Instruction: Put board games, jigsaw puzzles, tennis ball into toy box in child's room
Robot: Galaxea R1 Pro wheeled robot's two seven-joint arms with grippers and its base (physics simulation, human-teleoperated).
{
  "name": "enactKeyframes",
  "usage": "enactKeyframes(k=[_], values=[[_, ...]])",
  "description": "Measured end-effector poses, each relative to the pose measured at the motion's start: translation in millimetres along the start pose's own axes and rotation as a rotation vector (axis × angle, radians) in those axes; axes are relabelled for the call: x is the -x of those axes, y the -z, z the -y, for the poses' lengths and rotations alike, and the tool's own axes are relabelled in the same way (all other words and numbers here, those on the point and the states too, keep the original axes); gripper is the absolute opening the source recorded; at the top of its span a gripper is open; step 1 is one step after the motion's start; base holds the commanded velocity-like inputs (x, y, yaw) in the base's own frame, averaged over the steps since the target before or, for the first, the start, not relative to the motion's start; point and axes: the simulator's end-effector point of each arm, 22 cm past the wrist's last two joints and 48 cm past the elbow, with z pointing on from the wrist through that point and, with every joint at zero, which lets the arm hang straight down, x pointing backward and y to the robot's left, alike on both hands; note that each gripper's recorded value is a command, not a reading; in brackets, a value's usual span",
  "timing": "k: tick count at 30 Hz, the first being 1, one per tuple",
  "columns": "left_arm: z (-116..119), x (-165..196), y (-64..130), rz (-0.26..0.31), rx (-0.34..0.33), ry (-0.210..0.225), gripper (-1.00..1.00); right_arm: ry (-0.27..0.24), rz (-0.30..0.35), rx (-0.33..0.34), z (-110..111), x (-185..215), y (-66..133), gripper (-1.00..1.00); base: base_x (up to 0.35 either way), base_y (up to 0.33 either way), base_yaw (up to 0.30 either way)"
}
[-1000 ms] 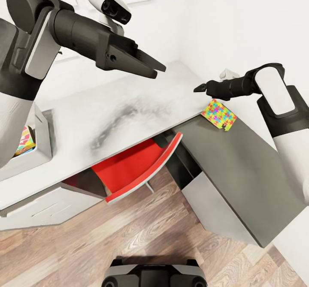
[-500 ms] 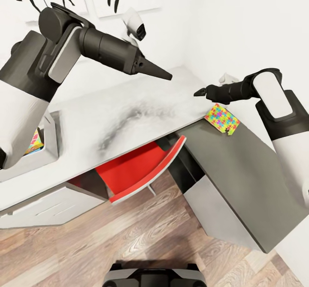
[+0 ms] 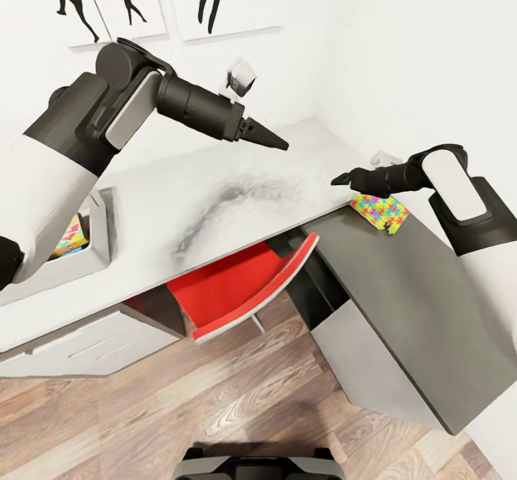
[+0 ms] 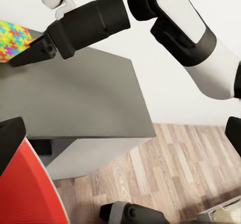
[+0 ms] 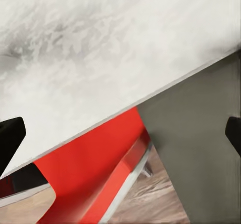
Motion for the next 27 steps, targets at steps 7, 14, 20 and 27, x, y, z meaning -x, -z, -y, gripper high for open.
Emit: enactKeyframes(k=[7,14,20,27], values=[[-2.4,-6.8,-5.8,-0.033,0.024,0.007,1.00,-0.019,-0.020,-0.045,34.6,-16.6,7.4,1.00,0.000,0.000,0.126],[-31.9,-9.9,-9.9,-0.038,0.131,0.058,1.00,-0.028,-0.041,-0.058,45.2,-32.2,8.4,1.00,0.000,0.000,0.001],[-45.8,-11.9,-7.6,-0.036,0.176,0.085,1.00,-0.039,-0.066,-0.066,52.3,-48.5,4.8,1.00,0.000,0.000,-0.007],[-49.2,-12.7,-6.8,-0.034,0.186,0.093,1.00,-0.044,-0.074,-0.091,71.7,-56.6,10.4,1.00,0.000,0.000,-0.012]])
